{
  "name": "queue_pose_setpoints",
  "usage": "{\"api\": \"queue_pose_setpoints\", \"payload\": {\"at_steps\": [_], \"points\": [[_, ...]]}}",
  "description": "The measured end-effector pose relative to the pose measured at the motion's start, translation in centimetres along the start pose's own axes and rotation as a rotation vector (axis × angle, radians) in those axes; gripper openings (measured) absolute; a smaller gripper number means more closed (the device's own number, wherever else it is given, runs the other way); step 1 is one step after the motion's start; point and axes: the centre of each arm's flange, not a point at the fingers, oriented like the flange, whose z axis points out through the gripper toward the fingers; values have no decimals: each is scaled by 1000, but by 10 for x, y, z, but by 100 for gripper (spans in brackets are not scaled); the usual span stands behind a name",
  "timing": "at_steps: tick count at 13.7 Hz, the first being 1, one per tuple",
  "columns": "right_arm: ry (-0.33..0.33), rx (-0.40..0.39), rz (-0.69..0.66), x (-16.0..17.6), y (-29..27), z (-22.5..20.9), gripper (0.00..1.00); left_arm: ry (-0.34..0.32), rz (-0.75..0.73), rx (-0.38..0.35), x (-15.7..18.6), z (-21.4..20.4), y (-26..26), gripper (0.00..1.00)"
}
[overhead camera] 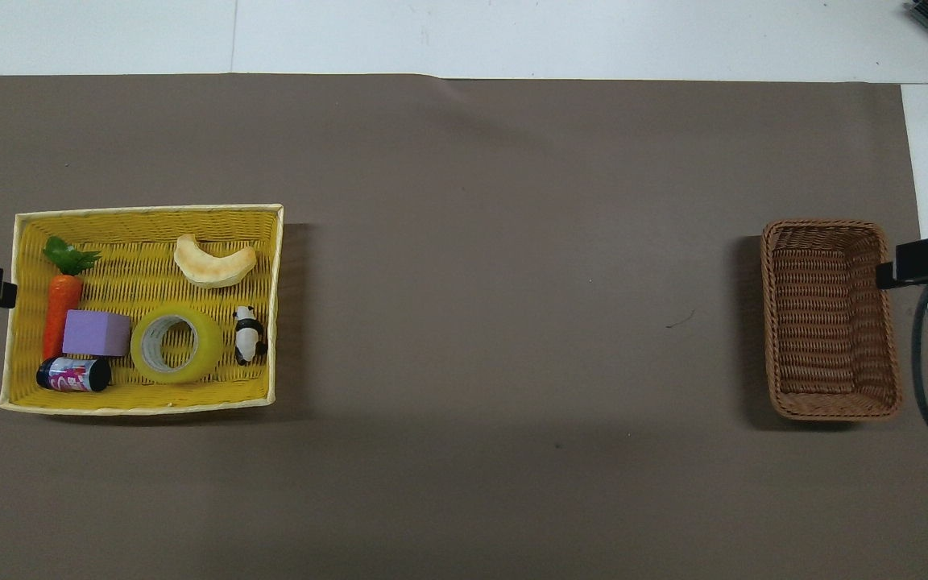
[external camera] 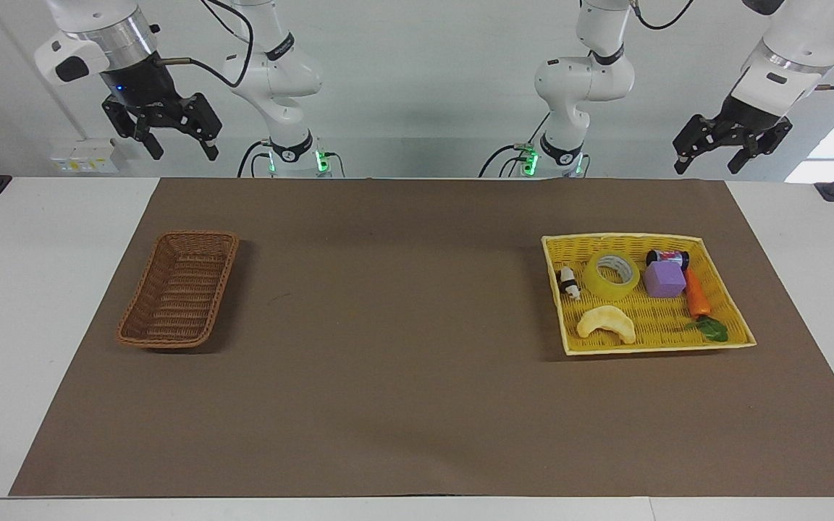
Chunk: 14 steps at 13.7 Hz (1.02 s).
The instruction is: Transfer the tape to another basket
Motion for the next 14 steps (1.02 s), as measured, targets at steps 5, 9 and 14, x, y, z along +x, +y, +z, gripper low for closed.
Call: {"api": "queue_pose_setpoints", "payload": {"at_steps": [5,9,14], "points": [[0,0,0,0,0,0,100,-7,16,0,0,3,0,100],[0,0,0,0,0,0,100,-22,31,-1,1,14,-1,100],[0,0,0,0,0,0,100,-11,66,-1,10,44,-2,100]]}}
